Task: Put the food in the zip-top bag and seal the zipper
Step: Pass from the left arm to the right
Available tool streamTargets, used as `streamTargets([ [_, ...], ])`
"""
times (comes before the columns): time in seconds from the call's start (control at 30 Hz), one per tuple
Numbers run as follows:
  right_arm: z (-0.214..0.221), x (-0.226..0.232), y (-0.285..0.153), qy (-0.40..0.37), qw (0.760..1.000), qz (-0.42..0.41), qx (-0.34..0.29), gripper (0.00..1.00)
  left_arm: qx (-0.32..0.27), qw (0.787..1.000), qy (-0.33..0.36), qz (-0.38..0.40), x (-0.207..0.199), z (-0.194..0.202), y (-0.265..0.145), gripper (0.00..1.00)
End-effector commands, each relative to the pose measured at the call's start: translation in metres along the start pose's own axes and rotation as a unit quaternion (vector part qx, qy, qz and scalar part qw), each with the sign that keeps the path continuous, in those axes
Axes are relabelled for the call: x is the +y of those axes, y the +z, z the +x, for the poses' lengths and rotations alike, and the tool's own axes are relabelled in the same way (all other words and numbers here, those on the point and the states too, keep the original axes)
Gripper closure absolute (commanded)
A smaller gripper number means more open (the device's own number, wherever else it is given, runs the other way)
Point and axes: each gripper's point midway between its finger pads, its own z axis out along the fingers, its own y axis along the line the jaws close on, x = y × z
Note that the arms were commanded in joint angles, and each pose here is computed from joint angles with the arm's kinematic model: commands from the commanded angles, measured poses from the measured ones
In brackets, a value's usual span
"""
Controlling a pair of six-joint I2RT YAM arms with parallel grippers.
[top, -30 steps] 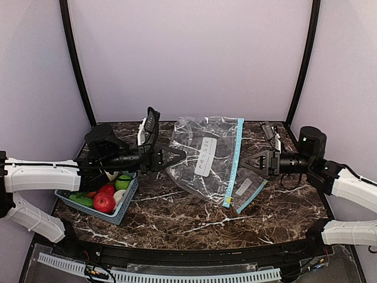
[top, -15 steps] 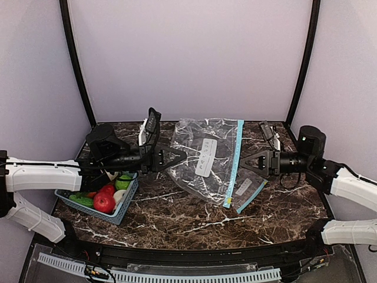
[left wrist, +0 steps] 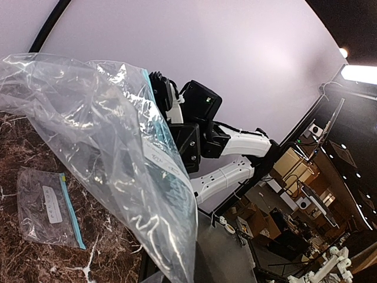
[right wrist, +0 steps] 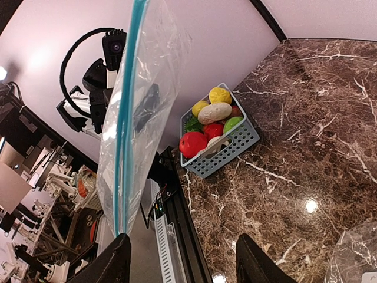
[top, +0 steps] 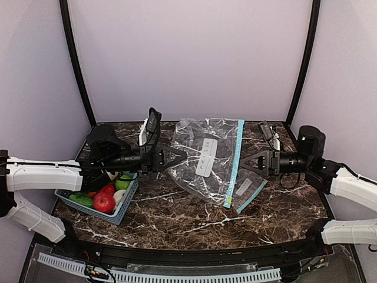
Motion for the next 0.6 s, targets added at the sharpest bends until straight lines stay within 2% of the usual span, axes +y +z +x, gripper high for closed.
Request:
streamTargets([
  [0.0,-0.0094,0.0128,0.0012,-0.020,1.000,-0.021,-0.007,0.41,-0.003,1.000,0.008,0.018,-0.0077,-0.0032,0.0011,0.99],
  [0.57,-0.0101,0.0135,0.0045,-0.021,0.999,-0.033,-0.003,0.45,0.003,1.000,0.000,0.026,-0.0042,0.0000,0.0056,0.99],
])
